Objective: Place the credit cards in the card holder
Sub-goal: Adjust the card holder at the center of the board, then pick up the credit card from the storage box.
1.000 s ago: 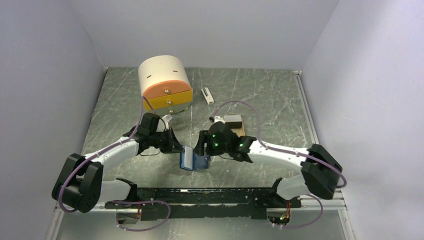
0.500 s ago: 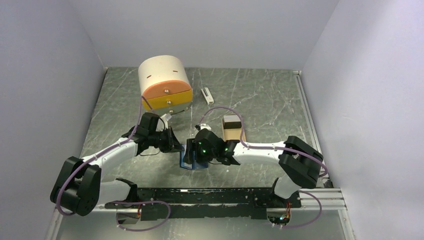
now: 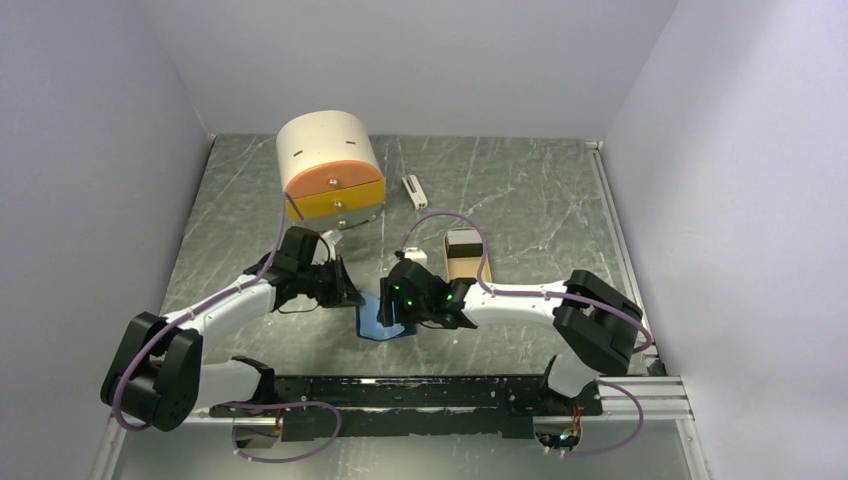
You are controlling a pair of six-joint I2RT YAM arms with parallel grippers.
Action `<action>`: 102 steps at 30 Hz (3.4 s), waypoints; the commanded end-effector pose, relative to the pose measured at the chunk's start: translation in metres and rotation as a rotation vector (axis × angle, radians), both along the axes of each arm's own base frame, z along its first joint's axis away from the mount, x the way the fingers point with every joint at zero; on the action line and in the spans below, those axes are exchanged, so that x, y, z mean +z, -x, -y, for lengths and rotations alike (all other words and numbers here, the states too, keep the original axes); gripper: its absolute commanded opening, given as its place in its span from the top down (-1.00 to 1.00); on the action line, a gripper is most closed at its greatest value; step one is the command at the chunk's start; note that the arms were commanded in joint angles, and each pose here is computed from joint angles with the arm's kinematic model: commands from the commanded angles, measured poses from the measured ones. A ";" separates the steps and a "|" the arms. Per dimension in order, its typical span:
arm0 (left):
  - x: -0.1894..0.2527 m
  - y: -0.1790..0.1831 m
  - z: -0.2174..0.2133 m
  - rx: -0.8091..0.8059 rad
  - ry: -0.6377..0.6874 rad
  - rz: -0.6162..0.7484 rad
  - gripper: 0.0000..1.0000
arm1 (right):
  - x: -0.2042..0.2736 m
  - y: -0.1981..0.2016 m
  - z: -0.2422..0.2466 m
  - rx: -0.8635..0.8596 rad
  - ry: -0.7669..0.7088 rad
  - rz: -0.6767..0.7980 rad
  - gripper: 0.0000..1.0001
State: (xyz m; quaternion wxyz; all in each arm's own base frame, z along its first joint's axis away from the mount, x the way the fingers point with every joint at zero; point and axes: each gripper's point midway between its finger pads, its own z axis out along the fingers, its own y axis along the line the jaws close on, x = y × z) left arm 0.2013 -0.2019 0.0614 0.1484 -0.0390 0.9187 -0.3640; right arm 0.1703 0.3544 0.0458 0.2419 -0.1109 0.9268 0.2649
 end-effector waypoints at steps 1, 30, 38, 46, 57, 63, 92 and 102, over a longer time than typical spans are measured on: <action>0.001 -0.005 -0.003 -0.018 -0.052 0.025 0.82 | 0.002 -0.007 0.022 -0.040 0.077 0.050 -0.26; 0.010 -0.008 0.002 -0.067 -0.035 0.051 0.82 | 0.086 -0.123 0.119 0.265 0.341 0.603 -0.43; 0.017 -0.006 0.008 -0.082 0.006 0.039 0.82 | 0.069 -0.171 0.162 0.407 0.592 0.602 -0.44; 0.012 -0.006 0.009 -0.087 0.001 0.027 0.82 | 0.052 -0.193 0.160 0.633 0.666 0.654 -0.38; 0.009 0.001 0.008 -0.070 0.028 0.026 0.81 | 0.027 -0.208 0.179 0.674 0.839 0.750 -0.35; 0.012 0.001 0.007 -0.062 0.021 0.035 0.81 | 0.028 -0.216 0.181 0.649 0.868 0.783 -0.18; 0.009 0.004 0.003 -0.036 0.012 0.022 0.82 | 0.057 -0.212 0.180 0.615 0.836 0.786 1.00; 0.009 0.002 0.004 -0.024 0.020 0.022 0.82 | 0.076 -0.198 0.174 0.618 0.749 0.705 1.00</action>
